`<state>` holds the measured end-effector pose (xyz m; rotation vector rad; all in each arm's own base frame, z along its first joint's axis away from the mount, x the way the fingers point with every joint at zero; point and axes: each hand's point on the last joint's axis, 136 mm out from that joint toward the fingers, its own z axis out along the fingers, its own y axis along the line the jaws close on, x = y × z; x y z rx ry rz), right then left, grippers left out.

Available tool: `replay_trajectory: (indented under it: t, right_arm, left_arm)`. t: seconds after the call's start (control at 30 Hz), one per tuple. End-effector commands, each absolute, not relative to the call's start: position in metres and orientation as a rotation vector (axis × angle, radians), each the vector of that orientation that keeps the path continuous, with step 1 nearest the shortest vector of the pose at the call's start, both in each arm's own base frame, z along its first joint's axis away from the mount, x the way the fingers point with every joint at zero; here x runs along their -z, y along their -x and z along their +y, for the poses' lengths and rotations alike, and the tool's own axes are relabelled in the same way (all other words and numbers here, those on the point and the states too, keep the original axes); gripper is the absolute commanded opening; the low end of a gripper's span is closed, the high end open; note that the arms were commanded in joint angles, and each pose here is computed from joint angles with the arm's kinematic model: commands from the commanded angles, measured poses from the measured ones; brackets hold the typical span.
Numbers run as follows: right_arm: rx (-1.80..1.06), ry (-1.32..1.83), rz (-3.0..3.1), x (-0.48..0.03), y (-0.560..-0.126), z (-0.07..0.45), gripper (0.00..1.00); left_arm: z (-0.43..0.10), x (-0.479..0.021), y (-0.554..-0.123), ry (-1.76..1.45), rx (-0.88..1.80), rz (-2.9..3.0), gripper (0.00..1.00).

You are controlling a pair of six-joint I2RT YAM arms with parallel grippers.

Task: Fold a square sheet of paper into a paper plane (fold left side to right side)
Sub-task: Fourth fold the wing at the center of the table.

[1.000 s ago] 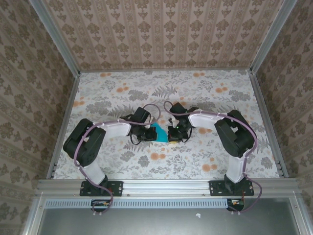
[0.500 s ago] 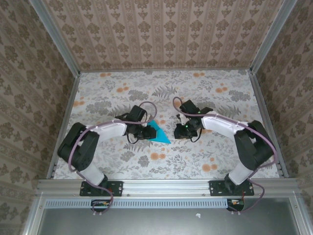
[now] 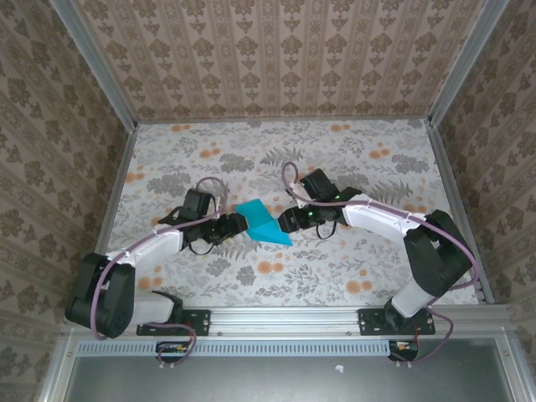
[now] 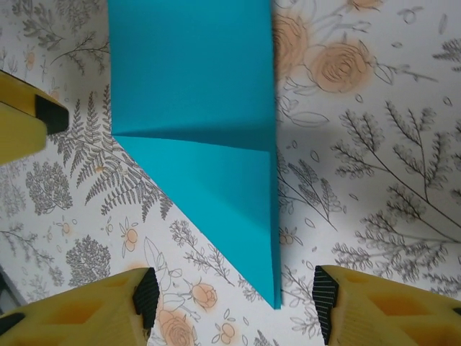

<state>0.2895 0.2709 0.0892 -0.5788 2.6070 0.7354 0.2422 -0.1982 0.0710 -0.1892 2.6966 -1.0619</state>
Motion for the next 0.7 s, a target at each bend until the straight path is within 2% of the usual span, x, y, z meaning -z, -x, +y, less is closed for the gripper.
replay_trajectory:
  t: [0.0, 0.17, 0.47, 0.67]
  right_arm:
    - [-0.626, 0.703, 2.516, -0.093, -0.285, 0.274, 0.61]
    - [-0.479, 0.857, 2.455, -0.081, -0.267, 0.288, 0.6]
    - [-0.38, 0.971, 2.388, -0.067, -0.274, 0.313, 0.56]
    - [-0.339, 0.994, 2.397, -0.055, -0.28, 0.316, 0.54]
  left_arm:
    - [-0.214, -0.087, -0.26, 0.21, 1.192, 2.604, 0.62]
    - [-0.223, -0.084, -0.272, 0.203, 1.22, 2.601, 0.5]
    - [-0.242, -0.088, -0.291, 0.184, 1.304, 2.567, 0.29]
    - [-0.25, -0.097, -0.297, 0.156, 1.321, 2.551, 0.24]
